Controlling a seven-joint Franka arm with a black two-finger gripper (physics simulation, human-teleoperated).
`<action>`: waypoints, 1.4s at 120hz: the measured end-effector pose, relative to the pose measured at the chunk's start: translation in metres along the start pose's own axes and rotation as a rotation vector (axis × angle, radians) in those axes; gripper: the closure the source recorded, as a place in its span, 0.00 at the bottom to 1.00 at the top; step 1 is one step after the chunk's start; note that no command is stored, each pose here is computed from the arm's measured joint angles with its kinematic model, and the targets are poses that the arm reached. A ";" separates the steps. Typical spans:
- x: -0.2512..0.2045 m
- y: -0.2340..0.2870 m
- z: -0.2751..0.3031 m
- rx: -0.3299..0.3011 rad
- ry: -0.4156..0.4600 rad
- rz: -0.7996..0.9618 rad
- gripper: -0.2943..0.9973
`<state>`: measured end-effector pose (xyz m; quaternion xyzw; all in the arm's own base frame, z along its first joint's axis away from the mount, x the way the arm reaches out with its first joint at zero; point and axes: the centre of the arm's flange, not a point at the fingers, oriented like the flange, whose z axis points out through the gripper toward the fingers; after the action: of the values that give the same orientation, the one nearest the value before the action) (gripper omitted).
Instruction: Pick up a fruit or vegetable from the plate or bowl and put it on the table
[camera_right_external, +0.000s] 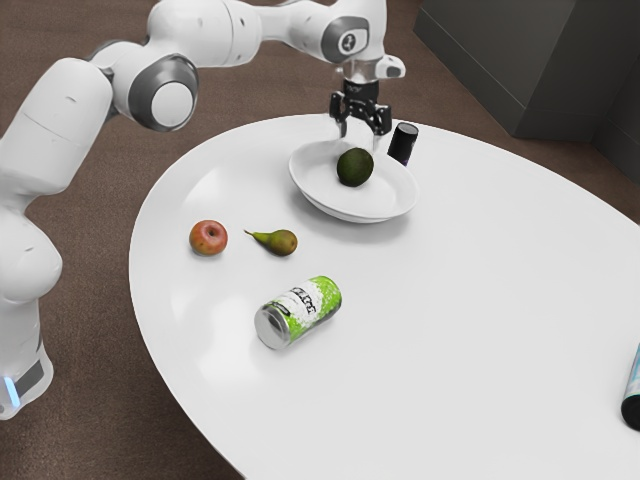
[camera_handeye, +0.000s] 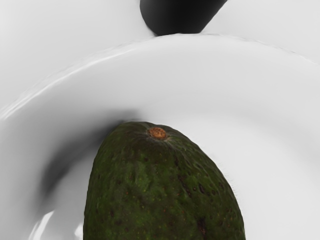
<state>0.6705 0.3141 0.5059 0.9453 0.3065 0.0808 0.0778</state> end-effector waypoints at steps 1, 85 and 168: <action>0.000 0.001 0.000 -0.002 0.000 0.002 0.23; -0.004 0.011 0.039 -0.018 -0.031 0.030 0.23; -0.001 0.007 0.042 -0.010 -0.006 0.012 0.56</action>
<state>0.6820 0.3038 0.4664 0.9470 0.3001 0.0799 0.0827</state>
